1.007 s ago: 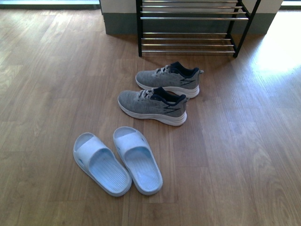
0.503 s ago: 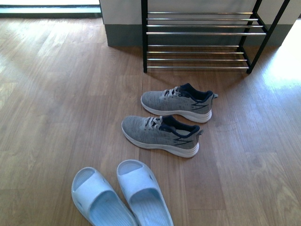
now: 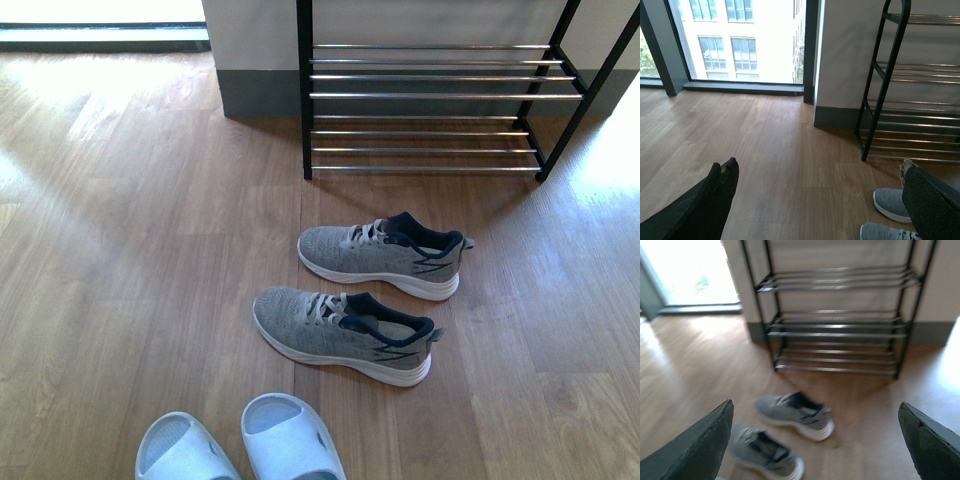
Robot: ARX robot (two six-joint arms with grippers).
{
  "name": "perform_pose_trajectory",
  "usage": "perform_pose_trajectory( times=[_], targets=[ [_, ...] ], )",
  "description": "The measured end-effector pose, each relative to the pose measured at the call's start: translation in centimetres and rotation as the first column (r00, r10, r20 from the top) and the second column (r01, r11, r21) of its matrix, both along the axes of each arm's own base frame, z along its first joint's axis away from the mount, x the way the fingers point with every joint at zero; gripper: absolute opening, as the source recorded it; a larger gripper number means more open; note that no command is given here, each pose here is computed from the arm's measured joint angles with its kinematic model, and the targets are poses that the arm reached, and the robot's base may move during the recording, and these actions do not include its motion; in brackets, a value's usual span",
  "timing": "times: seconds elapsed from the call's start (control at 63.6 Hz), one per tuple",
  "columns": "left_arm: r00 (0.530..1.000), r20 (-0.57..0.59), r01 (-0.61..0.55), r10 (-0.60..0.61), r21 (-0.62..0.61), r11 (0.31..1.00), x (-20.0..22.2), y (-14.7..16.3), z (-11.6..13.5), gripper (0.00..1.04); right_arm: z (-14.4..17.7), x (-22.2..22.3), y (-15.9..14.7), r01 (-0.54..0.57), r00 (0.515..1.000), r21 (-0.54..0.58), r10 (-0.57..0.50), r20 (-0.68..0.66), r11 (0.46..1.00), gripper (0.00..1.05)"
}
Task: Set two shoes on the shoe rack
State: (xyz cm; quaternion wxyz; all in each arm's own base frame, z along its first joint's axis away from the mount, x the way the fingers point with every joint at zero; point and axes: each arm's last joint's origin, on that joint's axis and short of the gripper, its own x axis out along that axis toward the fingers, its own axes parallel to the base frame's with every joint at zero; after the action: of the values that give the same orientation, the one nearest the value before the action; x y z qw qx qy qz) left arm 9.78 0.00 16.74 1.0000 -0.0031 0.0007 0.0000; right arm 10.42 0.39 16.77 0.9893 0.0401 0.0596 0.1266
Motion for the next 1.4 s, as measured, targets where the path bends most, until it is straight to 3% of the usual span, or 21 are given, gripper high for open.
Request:
perform_pose_trajectory(
  times=[0.204, 0.346, 0.44, 0.582, 0.959, 1.274, 1.4],
  targets=[
    [1.000, 0.000, 0.000, 0.000, 0.000, 1.000, 0.0, 0.0, 0.0, 0.95, 2.6, 5.9, 2.1, -0.100, 0.993, -0.016, 0.099, -0.059, 0.995, 0.96],
    [1.000, 0.000, 0.000, 0.000, 0.000, 1.000, 0.0, 0.0, 0.0, 0.95, 1.6, 12.5, 4.0, -0.103, 0.986, -0.051, 0.095, -0.137, 0.993, 0.96],
    [1.000, 0.000, 0.000, 0.000, 0.000, 1.000, 0.0, 0.0, 0.0, 0.95, -0.8, 17.3, 5.7, -0.119, 0.967, -0.075, 0.098, -0.235, 0.990, 0.96],
    [1.000, 0.000, 0.000, 0.000, 0.000, 1.000, 0.0, 0.0, 0.0, 0.95, -7.5, 25.7, 8.4, -0.171, 0.907, -0.175, 0.085, -0.413, 0.970, 0.96],
    [1.000, 0.000, 0.000, 0.000, 0.000, 1.000, 0.0, 0.0, 0.0, 0.95, -20.4, 37.2, 10.9, -0.331, 0.798, -0.391, 0.033, -0.601, 0.859, 0.96],
    [1.000, 0.000, 0.000, 0.000, 0.000, 1.000, 0.0, 0.0, 0.0, 0.95, -25.1, 41.6, 9.8, -0.435, 0.763, -0.477, 0.032, -0.645, 0.763, 0.96],
    [1.000, 0.000, 0.000, 0.000, 0.000, 1.000, 0.0, 0.0, 0.0, 0.95, -25.1, 42.0, 9.6, -0.440, 0.761, -0.456, 0.051, -0.647, 0.774, 0.96]
  ],
)
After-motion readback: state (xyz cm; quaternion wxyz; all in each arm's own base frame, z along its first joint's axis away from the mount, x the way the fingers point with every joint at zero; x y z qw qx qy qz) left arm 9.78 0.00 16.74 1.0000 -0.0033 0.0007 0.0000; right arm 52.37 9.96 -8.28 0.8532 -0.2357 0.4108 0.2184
